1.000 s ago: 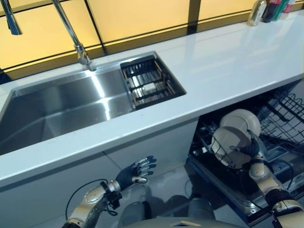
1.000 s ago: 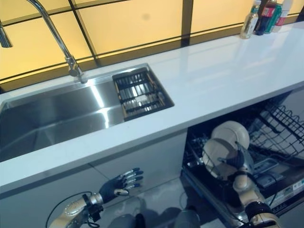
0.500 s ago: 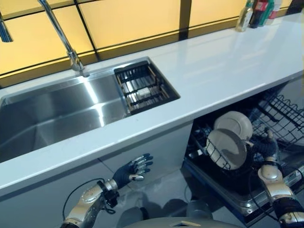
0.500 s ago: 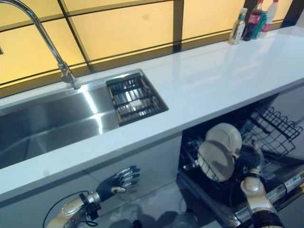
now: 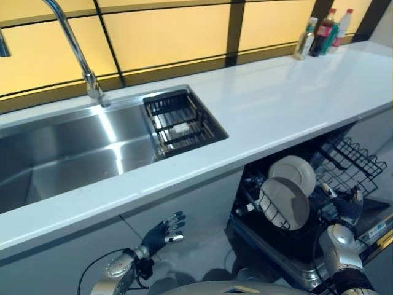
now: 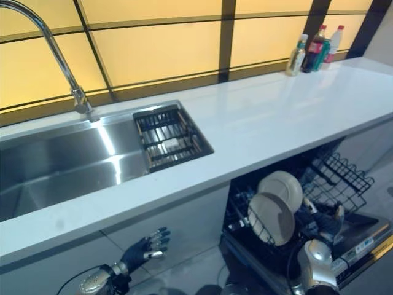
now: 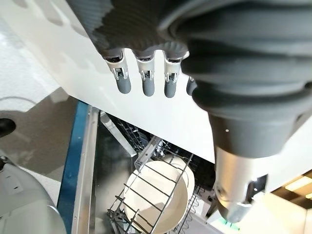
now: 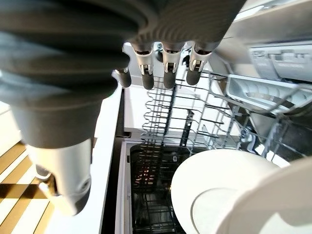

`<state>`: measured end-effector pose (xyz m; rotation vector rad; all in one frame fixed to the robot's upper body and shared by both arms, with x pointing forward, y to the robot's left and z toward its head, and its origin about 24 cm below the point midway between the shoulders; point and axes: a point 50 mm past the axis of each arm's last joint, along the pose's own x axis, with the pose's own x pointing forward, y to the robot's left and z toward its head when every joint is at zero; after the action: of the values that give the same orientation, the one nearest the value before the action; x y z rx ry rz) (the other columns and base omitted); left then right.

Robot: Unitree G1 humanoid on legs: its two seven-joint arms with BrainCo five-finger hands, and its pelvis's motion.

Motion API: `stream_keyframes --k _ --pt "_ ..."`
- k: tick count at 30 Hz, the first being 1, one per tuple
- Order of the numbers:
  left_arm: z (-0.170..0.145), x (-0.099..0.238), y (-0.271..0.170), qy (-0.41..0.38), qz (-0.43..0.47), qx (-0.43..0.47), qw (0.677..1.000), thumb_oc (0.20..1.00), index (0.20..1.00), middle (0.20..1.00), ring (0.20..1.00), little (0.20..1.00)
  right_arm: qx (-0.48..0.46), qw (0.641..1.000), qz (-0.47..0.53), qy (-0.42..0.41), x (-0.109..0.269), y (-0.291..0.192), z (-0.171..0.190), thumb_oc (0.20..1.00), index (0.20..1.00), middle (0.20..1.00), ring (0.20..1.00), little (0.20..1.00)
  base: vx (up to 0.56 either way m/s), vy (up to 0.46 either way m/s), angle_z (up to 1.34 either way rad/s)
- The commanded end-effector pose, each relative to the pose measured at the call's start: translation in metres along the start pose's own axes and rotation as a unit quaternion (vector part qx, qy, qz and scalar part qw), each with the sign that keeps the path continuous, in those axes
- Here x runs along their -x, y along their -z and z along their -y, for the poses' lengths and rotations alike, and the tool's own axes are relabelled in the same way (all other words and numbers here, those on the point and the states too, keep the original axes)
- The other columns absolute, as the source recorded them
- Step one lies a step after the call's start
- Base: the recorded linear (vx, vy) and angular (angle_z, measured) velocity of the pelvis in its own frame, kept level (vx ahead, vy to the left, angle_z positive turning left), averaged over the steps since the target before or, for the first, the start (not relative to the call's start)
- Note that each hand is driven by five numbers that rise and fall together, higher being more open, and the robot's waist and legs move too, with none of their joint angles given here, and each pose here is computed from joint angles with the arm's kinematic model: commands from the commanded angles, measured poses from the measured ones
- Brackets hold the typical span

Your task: Pick up plates and place into dishwasher.

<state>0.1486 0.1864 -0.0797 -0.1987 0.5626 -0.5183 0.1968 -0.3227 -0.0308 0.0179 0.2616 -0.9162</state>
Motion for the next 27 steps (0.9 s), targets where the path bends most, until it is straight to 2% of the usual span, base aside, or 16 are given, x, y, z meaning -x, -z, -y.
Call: stream_keyframes --k 1,8,16,21,27 --pt "-0.006 0.005 -0.017 0.009 0.022 -0.039 0.999 1.0 1.0 1.0 1.0 1.0 -0.072 0.996 0.041 0.044 -0.015 -0.03 -0.013 1.0 1.0 1.0 1.0 1.0 -0.01 -0.061 0.17" --pt "-0.002 0.002 -0.024 0.033 0.021 -0.047 0.998 1.0 1.0 1.0 1.0 1.0 -0.101 0.978 0.017 0.181 -0.032 -0.033 0.004 1.0 1.0 1.0 1.0 1.0 -0.01 -0.054 0.21" --pt "0.007 0.002 -0.018 0.043 0.015 -0.043 0.998 1.0 1.0 1.0 1.0 1.0 -0.094 0.962 0.029 0.255 -0.038 -0.039 0.021 1.0 1.0 1.0 1.0 1.0 0.04 -0.001 0.07" --pt "0.012 0.004 -0.009 0.044 0.006 -0.027 0.999 1.0 1.0 1.0 1.0 1.0 -0.118 0.943 0.031 0.311 -0.041 -0.041 0.046 1.0 1.0 1.0 1.0 1.0 0.06 0.02 0.0" --pt "0.021 0.006 -0.001 0.048 -0.001 -0.006 0.999 1.0 1.0 1.0 1.0 1.0 -0.141 0.934 0.059 0.324 -0.05 -0.06 0.071 1.0 1.0 1.0 1.0 1.0 0.06 0.033 -0.01"
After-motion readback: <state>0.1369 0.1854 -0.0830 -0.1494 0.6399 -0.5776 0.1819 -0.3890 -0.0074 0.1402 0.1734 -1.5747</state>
